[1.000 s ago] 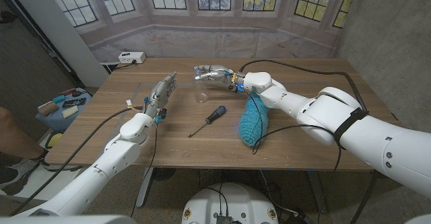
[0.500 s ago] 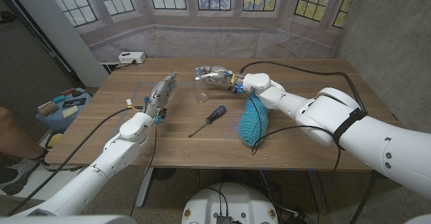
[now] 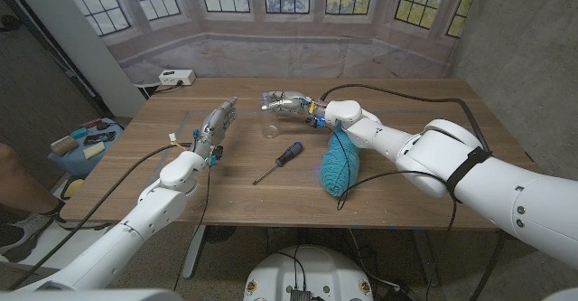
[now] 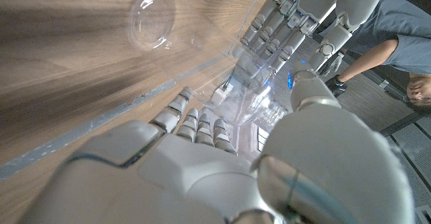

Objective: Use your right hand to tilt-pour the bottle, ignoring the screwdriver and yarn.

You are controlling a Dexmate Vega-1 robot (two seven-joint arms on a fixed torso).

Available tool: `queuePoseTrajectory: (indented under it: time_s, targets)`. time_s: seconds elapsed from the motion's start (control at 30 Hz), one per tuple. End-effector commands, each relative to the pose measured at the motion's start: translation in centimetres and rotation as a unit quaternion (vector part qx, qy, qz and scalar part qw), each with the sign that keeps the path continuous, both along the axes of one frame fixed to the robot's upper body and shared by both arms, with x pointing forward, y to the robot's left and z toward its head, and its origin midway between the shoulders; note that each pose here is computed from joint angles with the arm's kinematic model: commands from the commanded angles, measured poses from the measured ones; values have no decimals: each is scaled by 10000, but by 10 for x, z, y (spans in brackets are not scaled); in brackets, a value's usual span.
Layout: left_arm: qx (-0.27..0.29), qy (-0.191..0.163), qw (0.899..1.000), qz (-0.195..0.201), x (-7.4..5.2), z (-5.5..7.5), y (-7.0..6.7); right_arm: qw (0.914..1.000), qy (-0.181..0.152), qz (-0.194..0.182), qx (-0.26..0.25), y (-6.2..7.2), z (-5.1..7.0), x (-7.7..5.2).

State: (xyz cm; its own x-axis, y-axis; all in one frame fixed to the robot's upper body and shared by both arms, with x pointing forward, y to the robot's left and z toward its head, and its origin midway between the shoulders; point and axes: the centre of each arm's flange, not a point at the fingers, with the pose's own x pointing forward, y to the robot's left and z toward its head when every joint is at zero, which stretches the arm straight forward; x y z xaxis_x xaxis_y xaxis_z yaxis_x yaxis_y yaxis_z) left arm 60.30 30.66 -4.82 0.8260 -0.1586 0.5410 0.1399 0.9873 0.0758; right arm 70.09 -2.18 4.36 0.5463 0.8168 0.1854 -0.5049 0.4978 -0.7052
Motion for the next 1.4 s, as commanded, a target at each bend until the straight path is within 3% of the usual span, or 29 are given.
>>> queuePoseTrajectory:
  time_s: [0.03,0.8,1.4]
  targets:
    - [9,20,10000,-4,-1,-1,2,10000,-15,18,-3,1,-7,-1]
    - [52,-2,10000,-32,-1,1,-1,9999,61,-108,42,6,-14,1]
    - [18,-4,10000,-3,-4,-1,-2,10000,0,19,39,11,-22,-3]
